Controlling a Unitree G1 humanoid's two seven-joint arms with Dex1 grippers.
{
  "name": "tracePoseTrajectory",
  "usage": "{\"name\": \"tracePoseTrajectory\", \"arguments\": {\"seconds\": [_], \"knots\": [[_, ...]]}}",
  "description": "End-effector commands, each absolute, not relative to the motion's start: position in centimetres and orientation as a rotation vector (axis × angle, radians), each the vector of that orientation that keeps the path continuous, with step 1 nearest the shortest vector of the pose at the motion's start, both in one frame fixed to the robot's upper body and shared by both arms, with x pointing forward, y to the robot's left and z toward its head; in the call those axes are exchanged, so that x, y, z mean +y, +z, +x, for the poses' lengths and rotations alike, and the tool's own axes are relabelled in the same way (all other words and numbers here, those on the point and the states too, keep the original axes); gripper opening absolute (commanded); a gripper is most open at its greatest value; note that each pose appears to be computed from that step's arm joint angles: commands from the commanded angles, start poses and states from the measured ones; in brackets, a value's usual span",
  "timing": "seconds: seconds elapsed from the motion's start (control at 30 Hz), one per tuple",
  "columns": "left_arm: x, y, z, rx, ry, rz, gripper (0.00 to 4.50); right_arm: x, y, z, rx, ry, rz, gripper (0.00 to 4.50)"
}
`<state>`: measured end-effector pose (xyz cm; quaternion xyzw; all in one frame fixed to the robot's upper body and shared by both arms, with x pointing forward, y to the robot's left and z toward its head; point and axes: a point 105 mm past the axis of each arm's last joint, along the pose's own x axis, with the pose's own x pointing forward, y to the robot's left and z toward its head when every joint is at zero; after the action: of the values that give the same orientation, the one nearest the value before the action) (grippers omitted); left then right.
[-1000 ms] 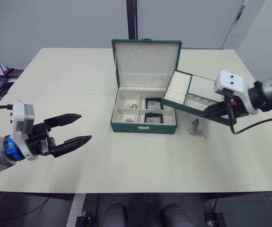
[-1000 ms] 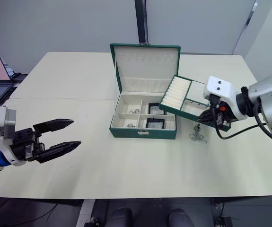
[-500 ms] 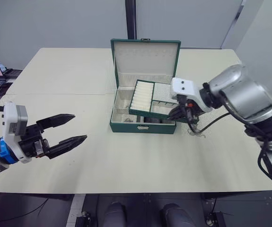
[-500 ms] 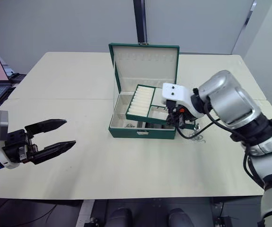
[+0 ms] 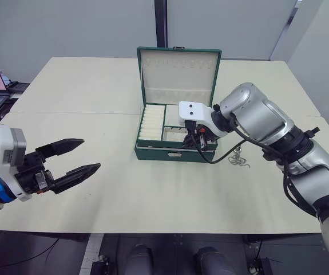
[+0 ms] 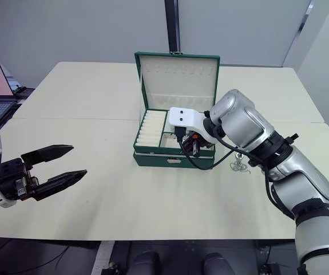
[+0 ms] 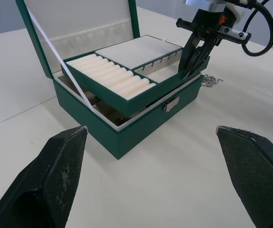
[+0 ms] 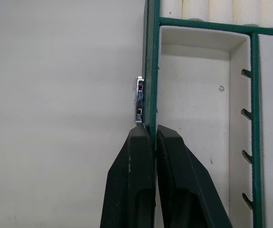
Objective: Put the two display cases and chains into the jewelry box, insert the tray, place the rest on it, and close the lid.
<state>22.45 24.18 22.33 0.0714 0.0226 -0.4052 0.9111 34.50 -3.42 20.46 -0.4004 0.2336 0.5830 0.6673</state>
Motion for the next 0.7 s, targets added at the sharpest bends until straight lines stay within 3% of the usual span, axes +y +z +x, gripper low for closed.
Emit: {"name": "tracePoseTrajectory", "arguments": {"seconds": [0.03, 0.7], "knots": [[23.5, 24.1, 22.3, 0.005, -0.836, 0.198, 4.5, -2.8, 22.3, 34.7, 0.452, 1.302, -0.95, 0.01], [22.2, 24.8, 22.6, 0.004, -0.83, 0.191, 4.5, -2.5, 21.0, 35.3, 0.491, 1.293, -0.937, 0.01]]}}
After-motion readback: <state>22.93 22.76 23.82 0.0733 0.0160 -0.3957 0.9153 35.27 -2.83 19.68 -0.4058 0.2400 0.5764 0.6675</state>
